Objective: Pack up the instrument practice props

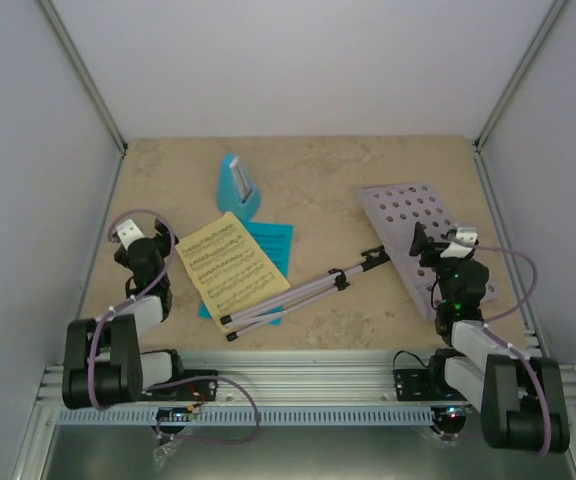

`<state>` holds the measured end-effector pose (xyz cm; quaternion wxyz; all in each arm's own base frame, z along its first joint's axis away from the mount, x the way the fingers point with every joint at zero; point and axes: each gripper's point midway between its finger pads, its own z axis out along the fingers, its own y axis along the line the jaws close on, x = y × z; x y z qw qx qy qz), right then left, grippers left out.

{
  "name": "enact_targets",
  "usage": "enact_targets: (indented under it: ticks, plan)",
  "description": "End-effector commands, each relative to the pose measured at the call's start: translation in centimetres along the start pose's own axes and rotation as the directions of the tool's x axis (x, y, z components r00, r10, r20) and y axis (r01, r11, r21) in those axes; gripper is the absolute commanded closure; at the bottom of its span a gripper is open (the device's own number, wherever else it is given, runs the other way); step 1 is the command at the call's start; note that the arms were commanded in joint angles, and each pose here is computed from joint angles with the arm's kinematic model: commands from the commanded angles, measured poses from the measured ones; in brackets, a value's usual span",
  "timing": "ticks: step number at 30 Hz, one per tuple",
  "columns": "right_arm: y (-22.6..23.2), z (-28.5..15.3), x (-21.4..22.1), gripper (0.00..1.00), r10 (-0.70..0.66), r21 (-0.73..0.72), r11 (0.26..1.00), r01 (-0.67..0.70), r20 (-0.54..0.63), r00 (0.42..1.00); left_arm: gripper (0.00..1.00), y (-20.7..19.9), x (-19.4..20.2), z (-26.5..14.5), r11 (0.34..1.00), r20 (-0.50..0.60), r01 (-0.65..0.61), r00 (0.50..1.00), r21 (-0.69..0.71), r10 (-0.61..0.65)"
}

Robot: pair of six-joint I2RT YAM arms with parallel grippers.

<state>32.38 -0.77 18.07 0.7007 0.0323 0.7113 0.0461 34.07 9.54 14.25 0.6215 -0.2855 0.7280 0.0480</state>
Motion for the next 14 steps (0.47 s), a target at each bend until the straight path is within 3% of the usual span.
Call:
enact_targets:
  ticks: [1,7,14]
  plan:
    - [-0.5,-0.4,-2.9,0.02,-0.131,0.090,0.989,0.116,0.176,0.976,0.01,-2.0,-2.6,0.3,0.994,0.153,-0.032,0.988,0.102,0.016]
    - [-1.3,1.1,-1.1,0.02,-0.162,0.119,0.982,0.149,0.102,0.982,0.01,-3.4,-1.0,1.9,0.984,0.093,-0.083,0.993,0.158,0.069]
    - [-1.3,2.3,-0.1,0.02,-0.175,0.109,0.980,0.168,0.062,0.983,0.01,-3.8,-1.1,1.8,0.980,0.098,-0.091,0.992,0.178,0.074]
